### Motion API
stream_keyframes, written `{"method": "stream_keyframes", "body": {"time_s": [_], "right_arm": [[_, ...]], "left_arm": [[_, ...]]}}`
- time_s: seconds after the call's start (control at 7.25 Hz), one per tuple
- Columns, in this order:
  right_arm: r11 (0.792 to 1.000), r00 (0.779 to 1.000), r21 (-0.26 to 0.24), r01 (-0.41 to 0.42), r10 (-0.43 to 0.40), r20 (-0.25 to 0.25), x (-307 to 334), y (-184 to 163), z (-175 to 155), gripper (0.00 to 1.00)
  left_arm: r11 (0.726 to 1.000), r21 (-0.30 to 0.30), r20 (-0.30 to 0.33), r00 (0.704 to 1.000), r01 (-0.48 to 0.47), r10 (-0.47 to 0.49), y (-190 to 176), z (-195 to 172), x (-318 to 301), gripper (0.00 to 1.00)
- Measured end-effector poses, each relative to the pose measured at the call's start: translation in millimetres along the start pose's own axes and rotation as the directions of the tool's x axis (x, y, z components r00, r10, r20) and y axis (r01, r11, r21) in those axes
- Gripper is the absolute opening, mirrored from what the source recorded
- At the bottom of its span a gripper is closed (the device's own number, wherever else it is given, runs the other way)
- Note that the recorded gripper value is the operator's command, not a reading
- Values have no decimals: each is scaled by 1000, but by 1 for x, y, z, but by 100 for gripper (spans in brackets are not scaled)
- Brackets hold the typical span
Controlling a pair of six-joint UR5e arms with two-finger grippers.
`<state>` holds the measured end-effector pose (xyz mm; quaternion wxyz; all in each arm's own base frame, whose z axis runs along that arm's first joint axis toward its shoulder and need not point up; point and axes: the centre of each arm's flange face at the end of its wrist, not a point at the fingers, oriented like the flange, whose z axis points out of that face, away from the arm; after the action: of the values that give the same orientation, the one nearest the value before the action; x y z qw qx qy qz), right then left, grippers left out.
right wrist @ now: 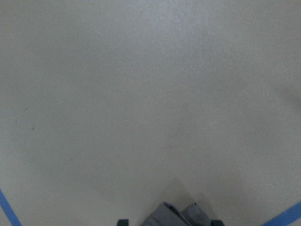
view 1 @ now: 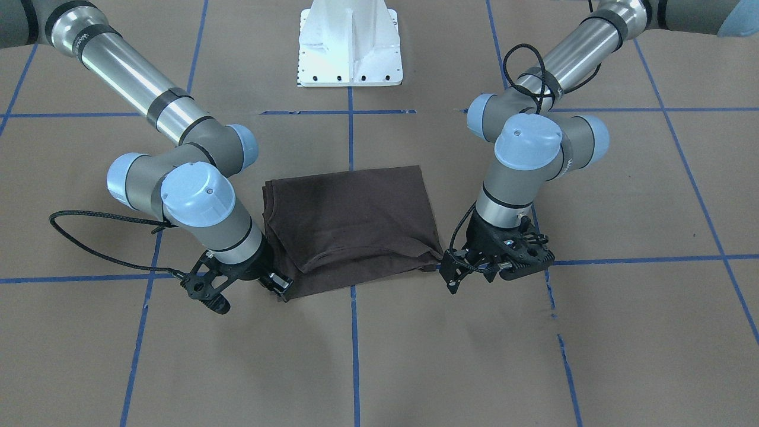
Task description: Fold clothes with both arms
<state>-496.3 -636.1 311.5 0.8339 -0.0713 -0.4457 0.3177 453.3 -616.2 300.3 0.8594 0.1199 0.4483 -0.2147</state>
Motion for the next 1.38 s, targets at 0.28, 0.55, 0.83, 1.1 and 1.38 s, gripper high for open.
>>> {"method": "stream_keyframes", "body": {"time_s": [0.28,0.55,0.83,1.1,1.38], "right_arm": [[999,999,5,49,-49,-6,13,-55,-28,100],[979,977,42,202,-198,-78,61,-132,-75,100],[909,900,31,415,-405,-162,165,-232,-142,100],[795,775,-36,605,-599,-201,323,-323,-203,100],[698,674,-103,709,-713,-195,460,-365,-262,100]], "left_arm": [[999,-29,-30,999,-42,41,-21,-25,-18,100],[980,-15,-51,979,-200,199,-46,-83,-96,100],[929,11,25,929,-370,370,-77,-146,-200,100],[810,-38,157,797,-586,584,-121,-201,-332,100],[702,-141,236,664,-698,709,-156,-256,-445,100]]}}
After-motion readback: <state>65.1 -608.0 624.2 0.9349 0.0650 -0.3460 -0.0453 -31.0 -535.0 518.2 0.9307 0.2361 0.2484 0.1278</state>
